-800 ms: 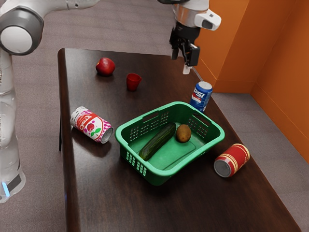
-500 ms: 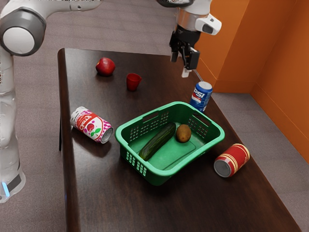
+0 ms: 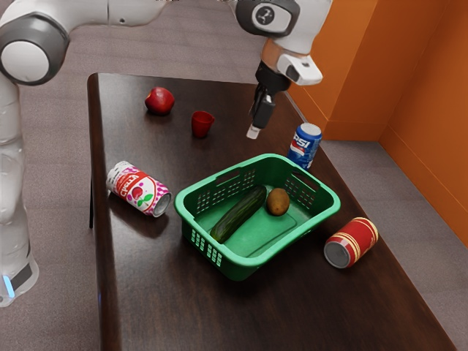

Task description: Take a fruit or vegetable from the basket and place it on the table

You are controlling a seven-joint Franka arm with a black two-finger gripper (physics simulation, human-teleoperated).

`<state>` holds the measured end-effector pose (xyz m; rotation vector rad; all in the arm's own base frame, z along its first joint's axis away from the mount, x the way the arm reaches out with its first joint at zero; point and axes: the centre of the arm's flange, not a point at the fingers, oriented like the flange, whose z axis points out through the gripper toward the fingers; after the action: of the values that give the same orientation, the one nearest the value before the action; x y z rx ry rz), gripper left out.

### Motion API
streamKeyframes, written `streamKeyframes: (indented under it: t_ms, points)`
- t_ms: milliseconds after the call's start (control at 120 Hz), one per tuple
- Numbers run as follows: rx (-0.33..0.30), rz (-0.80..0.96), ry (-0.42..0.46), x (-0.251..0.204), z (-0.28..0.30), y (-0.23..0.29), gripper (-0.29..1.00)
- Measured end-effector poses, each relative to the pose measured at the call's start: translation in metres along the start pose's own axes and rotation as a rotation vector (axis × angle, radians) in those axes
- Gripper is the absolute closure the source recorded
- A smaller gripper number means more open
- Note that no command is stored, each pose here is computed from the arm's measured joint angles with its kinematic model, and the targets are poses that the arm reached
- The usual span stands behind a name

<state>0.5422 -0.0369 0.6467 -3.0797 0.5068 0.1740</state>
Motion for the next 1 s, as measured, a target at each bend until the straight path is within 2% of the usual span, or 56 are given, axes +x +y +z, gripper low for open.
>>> streamKeyframes:
  t_ms: [258, 608, 717, 850, 1000]
  points:
    - [-0.031, 0.152, -0.052, -0.009, 0.019, 0.022, 0.01]
    - [-0.054, 0.213, -0.056, -0.009, 0.046, 0.065, 0.01]
    - [-0.036, 0.214, -0.033, -0.007, 0.049, 0.068, 0.01]
    - [0.022, 0.183, 0.018, 0.014, 0.061, 0.045, 0.01]
    - [0.045, 0.157, 0.060, 0.039, 0.083, 0.022, 0.01]
